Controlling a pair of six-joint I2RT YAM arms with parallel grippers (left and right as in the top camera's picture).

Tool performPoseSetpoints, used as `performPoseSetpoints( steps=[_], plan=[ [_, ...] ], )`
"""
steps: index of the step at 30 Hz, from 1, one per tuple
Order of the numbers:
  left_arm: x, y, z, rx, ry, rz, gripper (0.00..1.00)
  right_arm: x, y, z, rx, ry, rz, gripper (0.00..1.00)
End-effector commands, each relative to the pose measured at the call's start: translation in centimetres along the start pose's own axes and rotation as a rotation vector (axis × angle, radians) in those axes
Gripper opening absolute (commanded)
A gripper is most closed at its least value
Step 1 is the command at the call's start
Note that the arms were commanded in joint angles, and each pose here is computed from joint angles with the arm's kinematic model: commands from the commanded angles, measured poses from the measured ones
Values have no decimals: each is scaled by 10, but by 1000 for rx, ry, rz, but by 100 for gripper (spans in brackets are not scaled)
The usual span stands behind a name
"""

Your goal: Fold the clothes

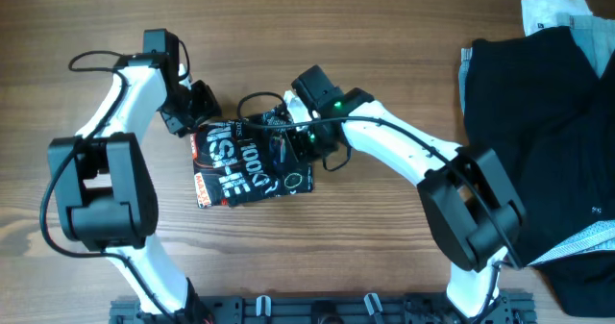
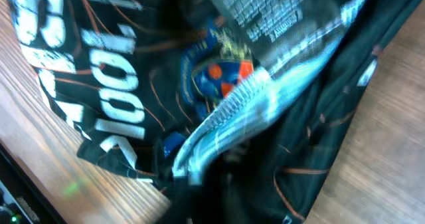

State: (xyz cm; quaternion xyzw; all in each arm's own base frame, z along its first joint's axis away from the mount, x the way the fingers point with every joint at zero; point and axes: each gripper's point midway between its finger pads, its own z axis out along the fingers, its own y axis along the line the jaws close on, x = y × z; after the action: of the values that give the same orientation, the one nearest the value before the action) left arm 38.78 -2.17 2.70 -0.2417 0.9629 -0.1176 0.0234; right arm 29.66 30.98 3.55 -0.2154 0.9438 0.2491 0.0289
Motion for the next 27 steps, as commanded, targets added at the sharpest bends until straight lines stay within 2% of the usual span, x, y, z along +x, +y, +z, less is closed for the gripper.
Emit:
performPoseSetpoints(
  steps=[1,3,4,6,7,9,13,14,16,18,20,24,25,27],
  plan=[
    [0,8,5,-45,14,22,59,33,-30,6,129,114,121,4],
    [9,19,10,-87,39,13,53,63,-63,-7,331,207,188,8],
    [16,24,16,-98,57,10,52,69,-70,-11,375,228,189,16],
    [28,32,24,-115,88,4,52,77,-81,-18,450,253,189,24],
    [36,38,28,-129,108,-1,52,77,-84,-19,469,253,187,33],
    [45,48,33,-160,130,-5,51,75,-86,-20,478,244,184,44],
    [62,56,31,-191,193,-17,51,70,-96,-23,503,221,202,45],
    [66,58,30,-202,210,-21,50,69,-100,-25,509,216,211,45],
    [77,71,24,-267,253,-28,40,64,-121,-35,564,189,243,45],
    [86,84,18,-342,283,-26,40,56,-146,-48,608,150,283,46],
    [95,86,14,-352,322,-37,38,52,-164,-56,599,139,284,48],
    [88,76,7,-304,280,-30,37,62,-175,-64,588,180,317,52],
    [84,65,3,-244,255,-23,38,64,-175,-64,589,185,322,54],
    [83,12,-6,59,249,106,47,65,-174,-64,584,190,324,55]
  ],
)
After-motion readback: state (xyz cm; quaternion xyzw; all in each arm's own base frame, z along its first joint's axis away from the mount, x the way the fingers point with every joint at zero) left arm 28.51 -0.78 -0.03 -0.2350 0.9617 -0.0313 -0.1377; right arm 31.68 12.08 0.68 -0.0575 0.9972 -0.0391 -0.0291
